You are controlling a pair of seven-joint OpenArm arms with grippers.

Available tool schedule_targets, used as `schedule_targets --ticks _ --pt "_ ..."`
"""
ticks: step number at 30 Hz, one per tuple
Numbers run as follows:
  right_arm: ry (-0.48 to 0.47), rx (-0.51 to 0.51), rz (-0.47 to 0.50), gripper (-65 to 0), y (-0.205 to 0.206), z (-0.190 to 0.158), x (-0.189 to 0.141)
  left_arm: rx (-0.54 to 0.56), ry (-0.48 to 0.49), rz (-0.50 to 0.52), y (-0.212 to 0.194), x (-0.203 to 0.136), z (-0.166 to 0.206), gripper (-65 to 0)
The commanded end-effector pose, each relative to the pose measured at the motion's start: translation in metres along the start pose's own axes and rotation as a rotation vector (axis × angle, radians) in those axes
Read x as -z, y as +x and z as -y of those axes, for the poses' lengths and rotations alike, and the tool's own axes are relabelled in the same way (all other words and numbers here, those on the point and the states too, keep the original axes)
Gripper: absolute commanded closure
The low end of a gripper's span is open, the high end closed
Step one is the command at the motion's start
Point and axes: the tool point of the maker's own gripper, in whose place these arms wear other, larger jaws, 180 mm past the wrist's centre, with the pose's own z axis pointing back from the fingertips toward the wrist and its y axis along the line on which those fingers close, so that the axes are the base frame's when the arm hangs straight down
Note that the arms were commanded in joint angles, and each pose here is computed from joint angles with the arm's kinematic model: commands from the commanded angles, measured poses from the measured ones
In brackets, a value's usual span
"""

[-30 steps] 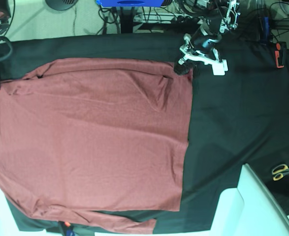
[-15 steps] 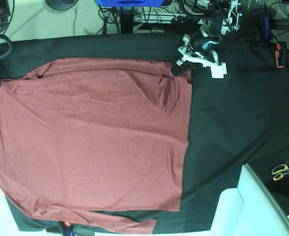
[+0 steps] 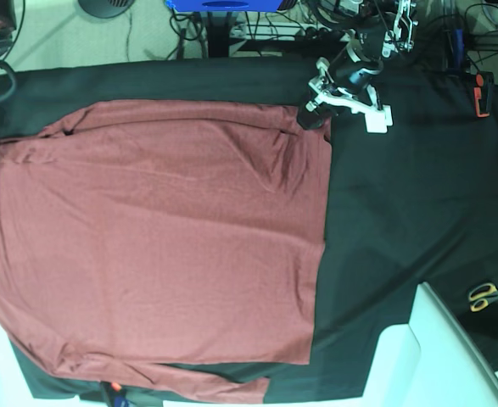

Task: Fold the T-shirt properly
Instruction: 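Slide the held shirt edge with the left gripper across the cloth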

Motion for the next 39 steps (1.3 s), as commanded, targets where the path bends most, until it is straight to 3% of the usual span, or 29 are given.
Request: schedule_targets --ticks 1,10,17,24,30,33,39 --pt "-0.035 -0.018 -0.003 -30.2 0.01 0.007 -0.005 0.006 -0.023 0.018 0.006 -0.001 0.005 0.0" --pt "-0.036 -0.018 -0.004 -21.3 0.01 0.008 -0.006 0.006 -0.023 0.016 0.005 -0.002 0.005 0.0" --pt "-0.036 -0.019 -0.005 -0.5 0.01 0.008 -0.006 0.002 -0.016 0.011 0.002 -0.004 0.002 0.0" --pt "-0.037 -0.022 -0.015 -0.5 0.008 0.007 -0.006 0.007 -0.022 0.012 0.002 -0.005 0.005 0.0" --pt "-0.048 -0.057 -0.03 -0.3 0.015 0.006 -0.011 0.028 -0.045 -0.049 -0.002 -0.004 0.016 0.0" --pt "-0.069 -0.108 -0.052 -0.3 0.023 0.004 -0.021 0.032 -0.042 -0.032 0.005 -0.004 0.021 0.0" --pt "-0.159 -0.087 -0.053 -0.3 0.038 0.008 -0.03 0.021 0.007 -0.007 0.019 -0.005 0.023 0.0"
